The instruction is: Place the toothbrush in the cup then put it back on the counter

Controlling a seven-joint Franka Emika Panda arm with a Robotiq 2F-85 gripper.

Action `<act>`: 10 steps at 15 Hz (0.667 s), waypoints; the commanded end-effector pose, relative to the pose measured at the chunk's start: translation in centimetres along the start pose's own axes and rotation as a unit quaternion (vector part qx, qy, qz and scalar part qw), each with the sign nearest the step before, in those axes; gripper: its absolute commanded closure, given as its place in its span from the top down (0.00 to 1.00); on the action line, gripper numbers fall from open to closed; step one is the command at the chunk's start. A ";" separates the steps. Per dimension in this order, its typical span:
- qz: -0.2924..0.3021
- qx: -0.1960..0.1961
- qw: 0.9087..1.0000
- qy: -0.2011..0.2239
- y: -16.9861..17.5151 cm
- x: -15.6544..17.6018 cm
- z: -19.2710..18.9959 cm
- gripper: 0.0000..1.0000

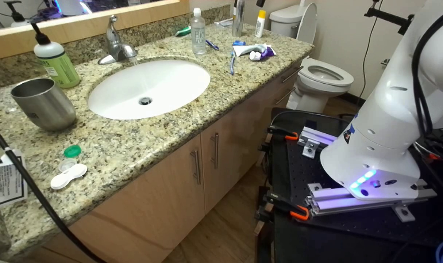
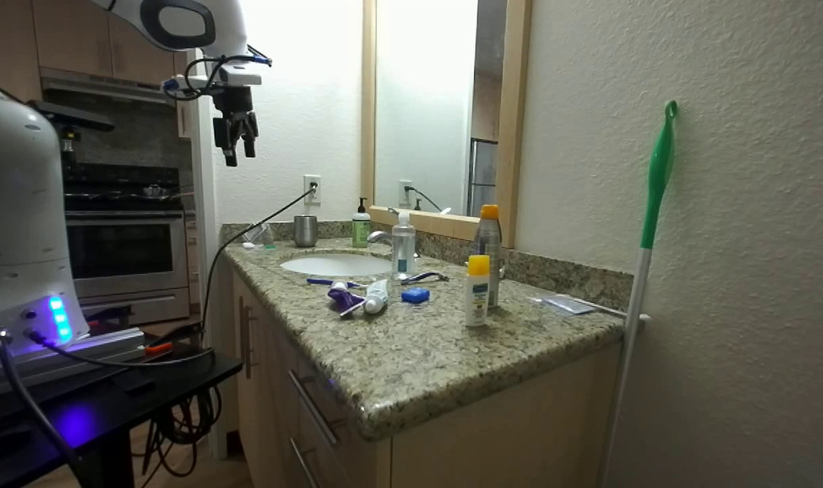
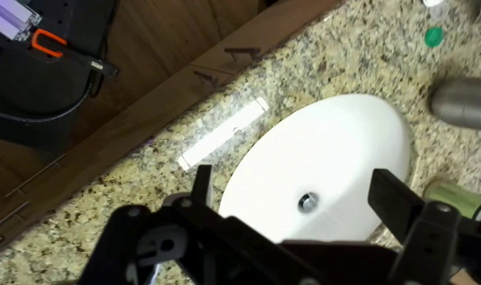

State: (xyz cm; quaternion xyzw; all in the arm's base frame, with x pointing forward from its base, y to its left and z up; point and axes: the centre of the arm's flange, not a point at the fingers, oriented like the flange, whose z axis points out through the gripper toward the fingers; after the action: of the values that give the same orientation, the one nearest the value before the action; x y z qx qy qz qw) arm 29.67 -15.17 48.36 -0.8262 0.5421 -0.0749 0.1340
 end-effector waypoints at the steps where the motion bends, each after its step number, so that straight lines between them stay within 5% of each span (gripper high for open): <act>1: 0.007 0.002 1.000 0.001 0.6 0.6 -0.1 1.00; 3: 0.001 0.001 1.000 0.002 0.3 0.3 -0.2 1.00; 5: 0.039 -0.053 0.996 0.054 0.4 4.1 3.7 1.00; 10: 0.116 -0.118 0.977 0.131 4.7 13.0 8.9 1.00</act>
State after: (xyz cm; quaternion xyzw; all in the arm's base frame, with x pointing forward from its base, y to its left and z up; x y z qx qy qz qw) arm 31.13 -22.52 42.45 -0.7826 0.6123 -0.1103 0.0215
